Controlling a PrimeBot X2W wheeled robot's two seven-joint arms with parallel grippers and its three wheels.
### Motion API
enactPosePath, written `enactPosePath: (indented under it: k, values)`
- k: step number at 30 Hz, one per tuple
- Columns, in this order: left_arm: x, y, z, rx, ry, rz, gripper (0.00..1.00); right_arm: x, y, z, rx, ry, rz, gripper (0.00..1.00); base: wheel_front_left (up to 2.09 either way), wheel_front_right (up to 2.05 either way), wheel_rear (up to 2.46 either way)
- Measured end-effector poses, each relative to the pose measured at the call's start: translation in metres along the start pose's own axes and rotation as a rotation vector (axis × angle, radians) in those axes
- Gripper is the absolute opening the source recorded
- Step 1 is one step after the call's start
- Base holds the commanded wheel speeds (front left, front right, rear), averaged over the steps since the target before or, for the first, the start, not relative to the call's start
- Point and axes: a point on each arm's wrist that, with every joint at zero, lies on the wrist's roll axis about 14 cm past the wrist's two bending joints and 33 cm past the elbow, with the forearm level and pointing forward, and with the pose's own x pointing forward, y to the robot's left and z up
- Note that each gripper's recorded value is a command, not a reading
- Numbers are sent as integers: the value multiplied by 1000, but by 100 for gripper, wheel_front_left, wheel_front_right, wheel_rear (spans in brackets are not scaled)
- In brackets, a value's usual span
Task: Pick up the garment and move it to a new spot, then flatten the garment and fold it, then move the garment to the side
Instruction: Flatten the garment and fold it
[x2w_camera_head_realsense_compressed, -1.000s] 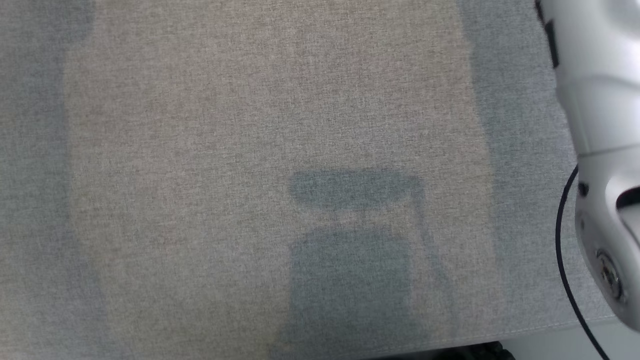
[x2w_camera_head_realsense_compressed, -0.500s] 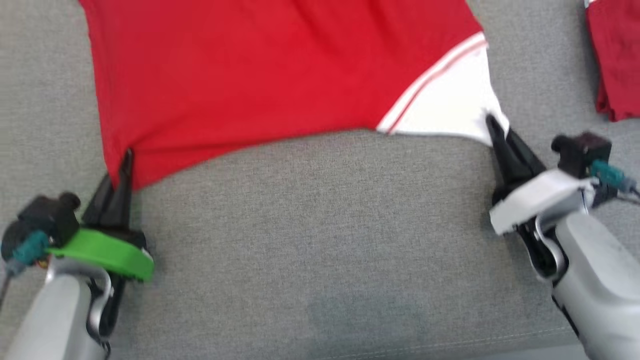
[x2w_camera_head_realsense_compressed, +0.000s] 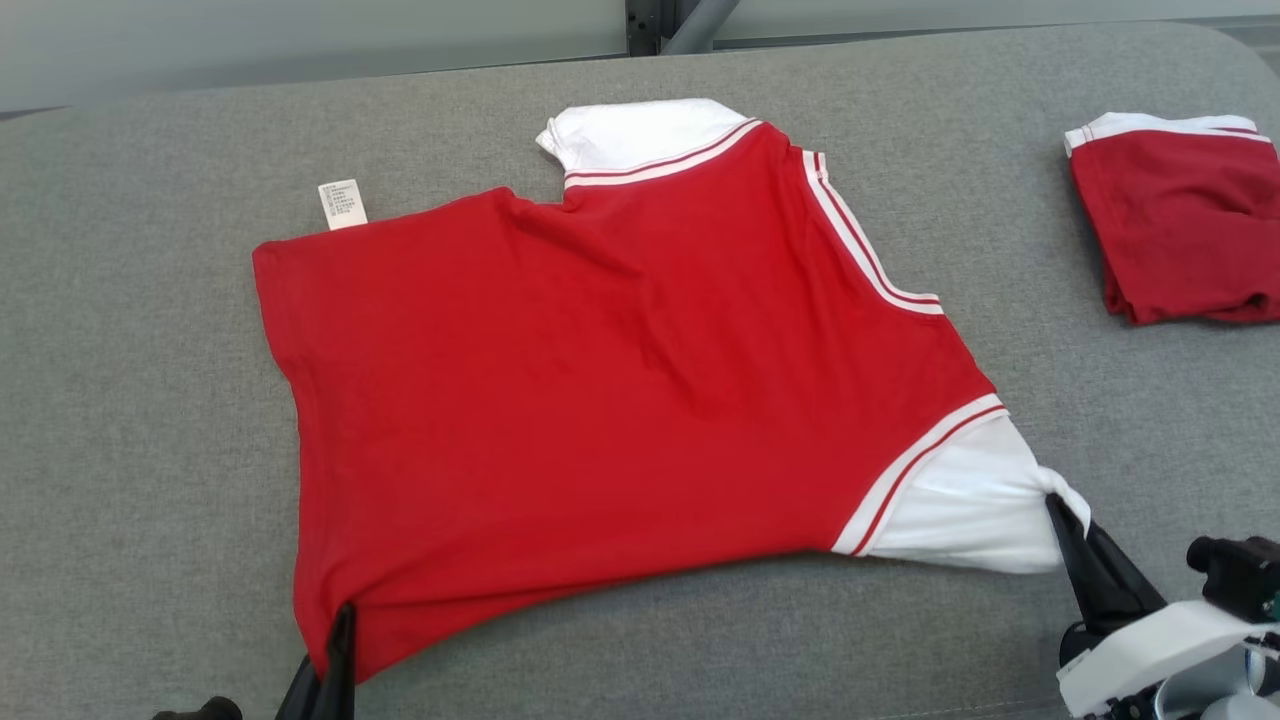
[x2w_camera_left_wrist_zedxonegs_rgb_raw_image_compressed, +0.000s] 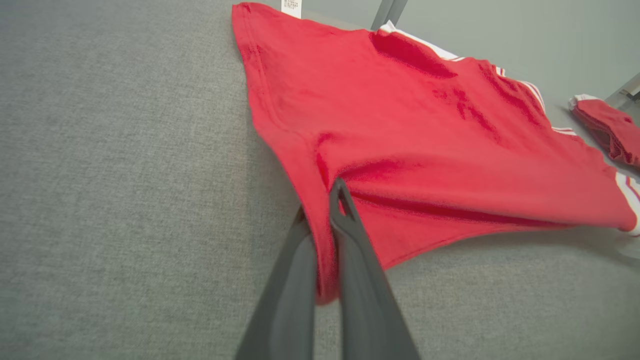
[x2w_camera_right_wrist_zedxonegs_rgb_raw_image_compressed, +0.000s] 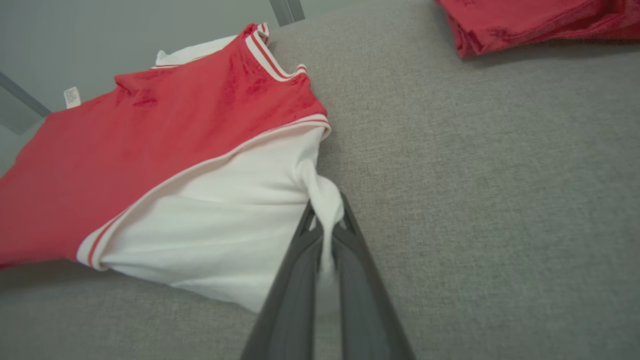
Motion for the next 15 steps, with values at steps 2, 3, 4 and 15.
enactPosePath:
  k: [2,3,4,15]
  values:
    - [0,-6,9,-29,-13,-9,0,2,3,13,14,-23,4,0,0,0,0]
    - [2,-8,12,-37,-14,-15,0,5,5,17,18,-27,9,0,0,0,0]
    - [5,-10,14,-43,-5,-23,0,9,9,21,25,-26,16,0,0,0,0]
    - [62,-15,28,-99,158,-79,0,74,46,43,-3,40,107,0,0,0,0]
